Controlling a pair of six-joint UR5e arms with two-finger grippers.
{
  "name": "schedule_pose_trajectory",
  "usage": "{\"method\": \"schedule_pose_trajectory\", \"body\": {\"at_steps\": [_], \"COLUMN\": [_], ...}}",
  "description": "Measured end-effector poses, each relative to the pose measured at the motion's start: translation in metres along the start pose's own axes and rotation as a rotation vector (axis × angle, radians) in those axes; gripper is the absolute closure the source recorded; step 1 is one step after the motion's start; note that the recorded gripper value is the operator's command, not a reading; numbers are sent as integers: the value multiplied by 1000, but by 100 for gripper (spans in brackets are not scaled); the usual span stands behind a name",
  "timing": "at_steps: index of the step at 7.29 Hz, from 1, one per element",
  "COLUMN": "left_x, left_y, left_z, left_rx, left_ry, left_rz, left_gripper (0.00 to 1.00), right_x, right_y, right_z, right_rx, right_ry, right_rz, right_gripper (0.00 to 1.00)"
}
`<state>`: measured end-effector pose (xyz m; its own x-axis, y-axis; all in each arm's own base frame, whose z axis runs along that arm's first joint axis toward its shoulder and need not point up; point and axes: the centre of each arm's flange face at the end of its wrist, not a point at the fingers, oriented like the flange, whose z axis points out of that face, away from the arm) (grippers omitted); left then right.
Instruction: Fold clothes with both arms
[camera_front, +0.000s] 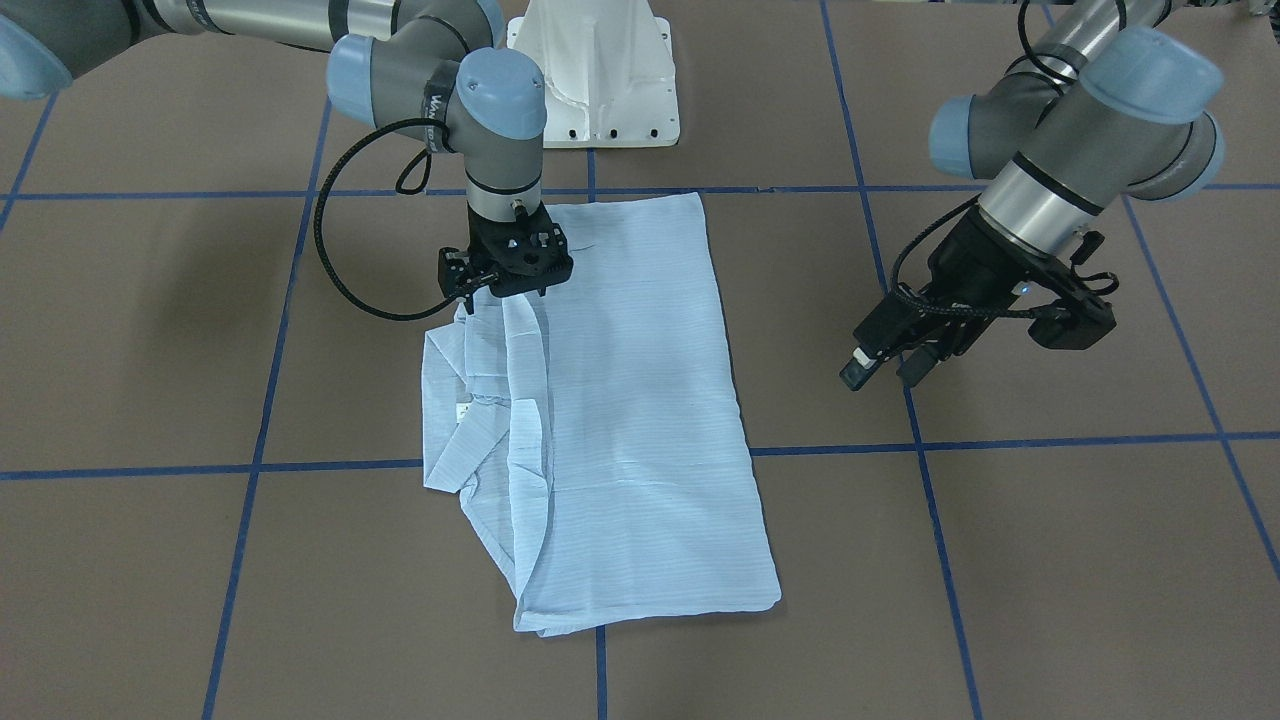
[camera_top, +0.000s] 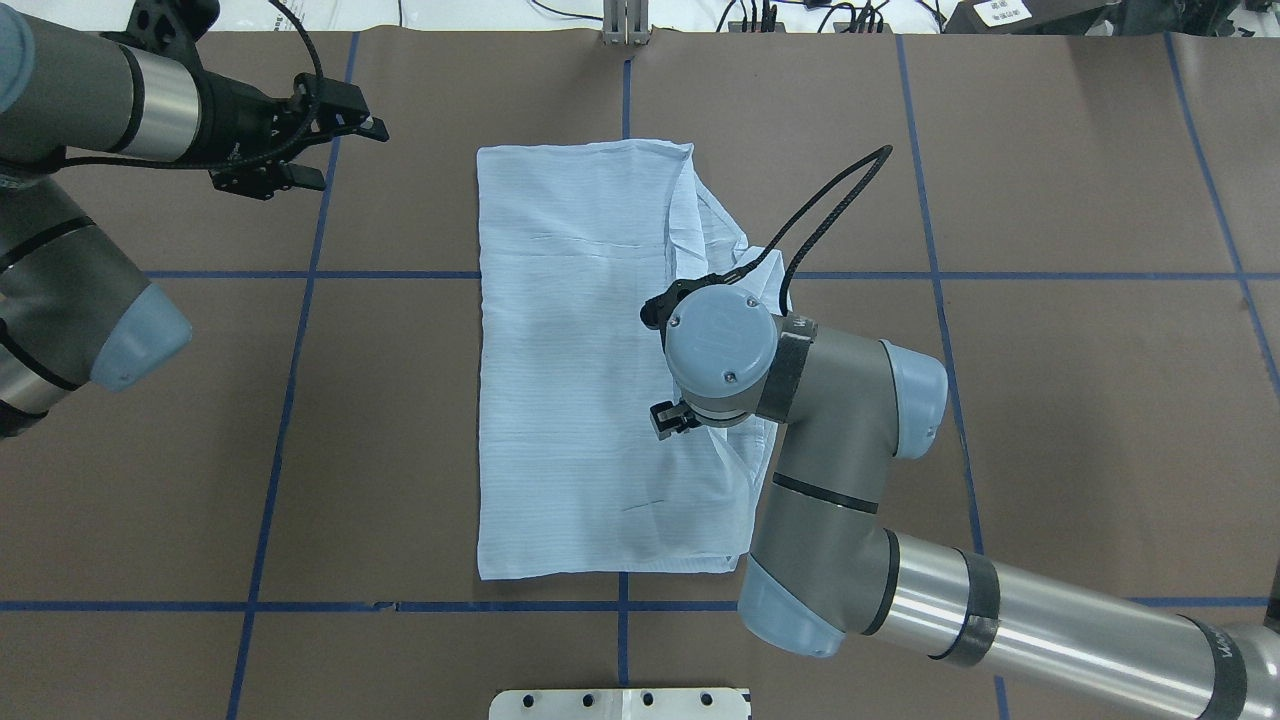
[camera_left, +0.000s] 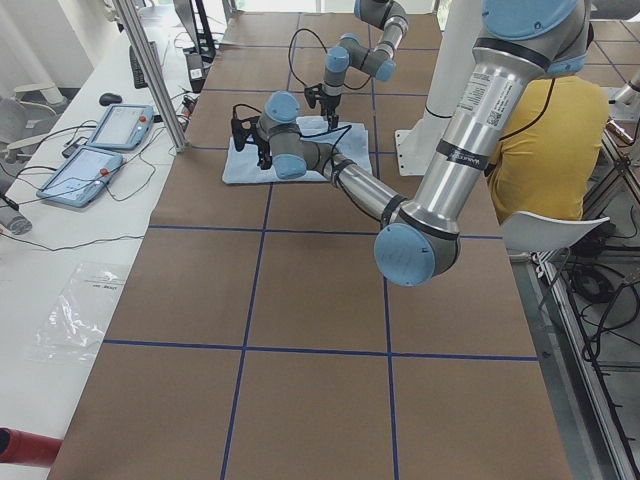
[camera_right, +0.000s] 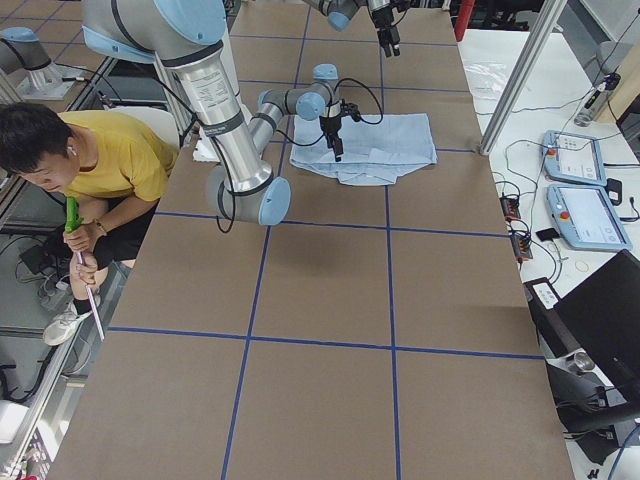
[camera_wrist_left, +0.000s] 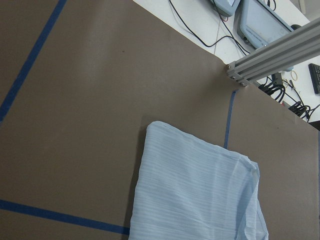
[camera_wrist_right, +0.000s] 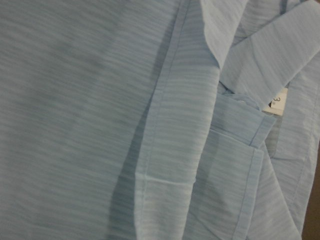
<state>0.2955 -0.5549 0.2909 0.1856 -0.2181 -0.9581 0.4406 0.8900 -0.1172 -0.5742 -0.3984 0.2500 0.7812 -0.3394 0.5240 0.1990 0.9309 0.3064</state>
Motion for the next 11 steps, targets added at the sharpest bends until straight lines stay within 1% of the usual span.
{"method": "schedule_pose_trajectory", "body": {"at_steps": [2,3,4,5,6,7,8,9,10,11], "left_x": [0,0,0,0,1,1,2,2,5,9], "left_y": [-1,-1,-1,0,0,0,0,0,2,5], "left_z": [-1,-1,-1,-1,-1,-1,-1,-3,-6,-10], "left_rx": [0,1,0,0,-1,0,0,0,0,0], "left_ry": [0,0,0,0,1,1,2,4,4,0], "left_rz": [-1,-1,-1,-1,-1,-1,-1,0,-1,-3], "left_gripper": [1,1,1,1,1,1,1,1,1,1], "right_x": [8,30,65,110,149,173,181,180,168,145], "right_y": [-4,-8,-11,-5,11,28,37,39,41,47], "right_z": [28,38,41,35,28,21,16,11,5,-1], "right_rx": [4,1,-3,-9,-18,-25,-25,-19,-12,-11], "right_ry": [-5,4,15,17,14,14,11,4,-14,-43], "right_rz": [-8,-20,-44,-78,-101,-108,-92,-27,99,257], "right_gripper": [0,0,0,0,0,0,0,0,0,0]}}
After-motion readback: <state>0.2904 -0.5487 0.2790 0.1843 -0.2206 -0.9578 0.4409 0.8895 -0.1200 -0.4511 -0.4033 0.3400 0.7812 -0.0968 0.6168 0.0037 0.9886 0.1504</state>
